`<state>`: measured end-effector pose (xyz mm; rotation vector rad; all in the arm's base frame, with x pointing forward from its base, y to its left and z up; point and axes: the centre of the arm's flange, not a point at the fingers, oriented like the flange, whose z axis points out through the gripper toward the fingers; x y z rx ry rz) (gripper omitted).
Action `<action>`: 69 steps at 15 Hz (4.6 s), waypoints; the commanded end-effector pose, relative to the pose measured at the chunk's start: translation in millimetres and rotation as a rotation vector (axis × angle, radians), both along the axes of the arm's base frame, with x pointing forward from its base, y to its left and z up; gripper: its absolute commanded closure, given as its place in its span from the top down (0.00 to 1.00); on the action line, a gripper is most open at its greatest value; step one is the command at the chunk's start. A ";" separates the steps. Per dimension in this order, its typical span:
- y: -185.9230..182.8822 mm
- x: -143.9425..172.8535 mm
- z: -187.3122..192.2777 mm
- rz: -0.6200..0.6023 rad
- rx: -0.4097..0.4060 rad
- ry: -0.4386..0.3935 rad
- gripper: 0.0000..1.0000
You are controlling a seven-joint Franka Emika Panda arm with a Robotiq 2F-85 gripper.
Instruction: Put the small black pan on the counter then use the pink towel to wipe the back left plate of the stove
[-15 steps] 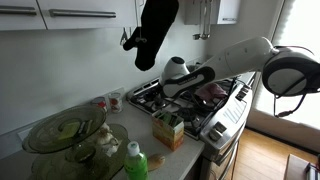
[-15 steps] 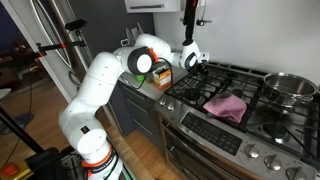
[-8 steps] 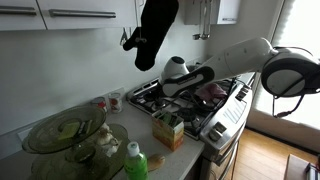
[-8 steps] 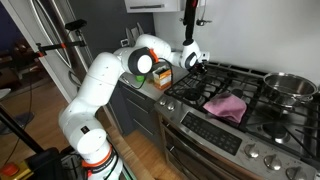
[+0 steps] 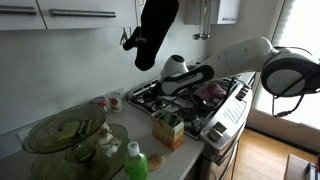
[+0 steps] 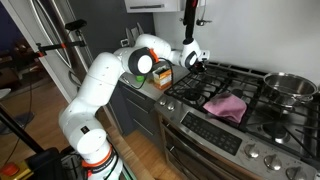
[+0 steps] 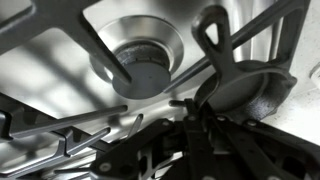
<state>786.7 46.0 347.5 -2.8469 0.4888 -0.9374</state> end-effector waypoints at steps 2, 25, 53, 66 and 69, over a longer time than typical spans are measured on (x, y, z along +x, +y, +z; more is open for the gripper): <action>6.6 2.5 6.3 0.008 0.062 -0.005 0.02; 110.1 -21.6 -11.4 0.284 0.117 0.171 0.02; -0.9 -70.1 113.8 0.082 -0.130 0.155 1.00; -218.3 -160.9 61.0 -0.521 -0.320 0.375 1.00; -235.4 -177.4 42.3 -0.543 -0.210 0.422 1.00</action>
